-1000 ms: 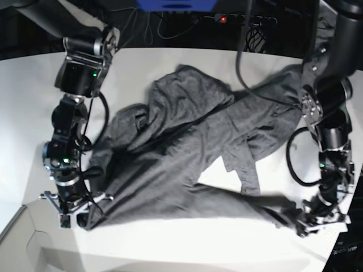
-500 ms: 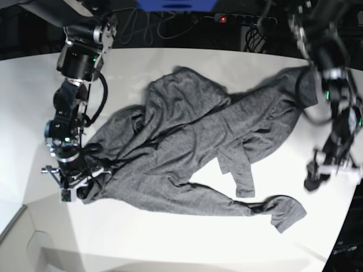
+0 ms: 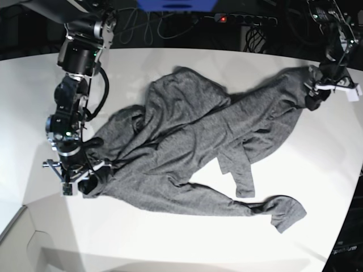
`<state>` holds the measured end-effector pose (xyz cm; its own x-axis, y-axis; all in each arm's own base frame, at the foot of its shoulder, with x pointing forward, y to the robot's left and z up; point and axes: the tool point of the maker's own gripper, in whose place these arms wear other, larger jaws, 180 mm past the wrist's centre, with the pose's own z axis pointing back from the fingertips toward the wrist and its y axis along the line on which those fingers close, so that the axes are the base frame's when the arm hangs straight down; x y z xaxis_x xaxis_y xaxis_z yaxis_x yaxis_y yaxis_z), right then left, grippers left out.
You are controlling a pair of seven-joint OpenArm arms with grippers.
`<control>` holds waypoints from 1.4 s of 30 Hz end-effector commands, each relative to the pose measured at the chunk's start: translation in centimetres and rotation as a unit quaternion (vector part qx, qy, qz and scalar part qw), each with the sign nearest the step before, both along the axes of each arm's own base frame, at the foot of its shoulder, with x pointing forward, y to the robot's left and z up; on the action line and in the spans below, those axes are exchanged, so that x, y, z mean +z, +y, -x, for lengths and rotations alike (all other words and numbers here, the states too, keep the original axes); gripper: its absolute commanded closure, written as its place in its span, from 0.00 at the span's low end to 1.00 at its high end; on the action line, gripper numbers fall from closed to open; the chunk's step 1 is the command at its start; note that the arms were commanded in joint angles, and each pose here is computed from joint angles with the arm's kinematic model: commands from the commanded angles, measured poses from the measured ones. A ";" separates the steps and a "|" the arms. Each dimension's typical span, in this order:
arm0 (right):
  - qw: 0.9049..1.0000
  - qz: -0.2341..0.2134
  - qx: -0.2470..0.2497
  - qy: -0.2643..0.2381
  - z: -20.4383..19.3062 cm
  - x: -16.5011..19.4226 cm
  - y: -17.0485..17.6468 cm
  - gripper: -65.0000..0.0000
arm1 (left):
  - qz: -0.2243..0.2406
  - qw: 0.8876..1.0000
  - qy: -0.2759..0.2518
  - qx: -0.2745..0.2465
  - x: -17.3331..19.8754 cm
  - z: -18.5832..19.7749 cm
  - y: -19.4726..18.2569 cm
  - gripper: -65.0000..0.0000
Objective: Layout the t-shirt on the table in an organized manner, then fold the t-shirt properly
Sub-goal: 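Stretch the shirt between both grippers and lay it on the table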
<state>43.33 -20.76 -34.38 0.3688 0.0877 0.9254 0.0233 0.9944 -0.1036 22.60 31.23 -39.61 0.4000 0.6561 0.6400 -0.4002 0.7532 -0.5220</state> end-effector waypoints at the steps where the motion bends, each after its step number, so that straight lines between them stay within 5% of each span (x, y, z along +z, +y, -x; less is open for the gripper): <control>1: 0.999 0.004 -0.001 -0.037 -1.1 2.4 -0.4 1.00 | -0.012 1.000 -0.019 0.000 1.2 -0.5 0.7 0.36; 19: 1.000 0.006 -0.003 -0.018 0.3 0.7 -0.7 1.00 | -0.047 0.999 0.016 -0.017 -0.8 -2.4 -0.2 0.40; 26: 1.000 0.006 -0.003 -0.018 0.3 0.7 -0.7 1.00 | -0.046 0.999 0.009 -0.016 -0.4 -2.9 0.0 1.00; 42: 1.000 0.007 -0.003 -0.018 0.3 0.7 -0.7 1.00 | -0.089 0.995 -0.011 0.031 2.8 -1.2 4.0 0.95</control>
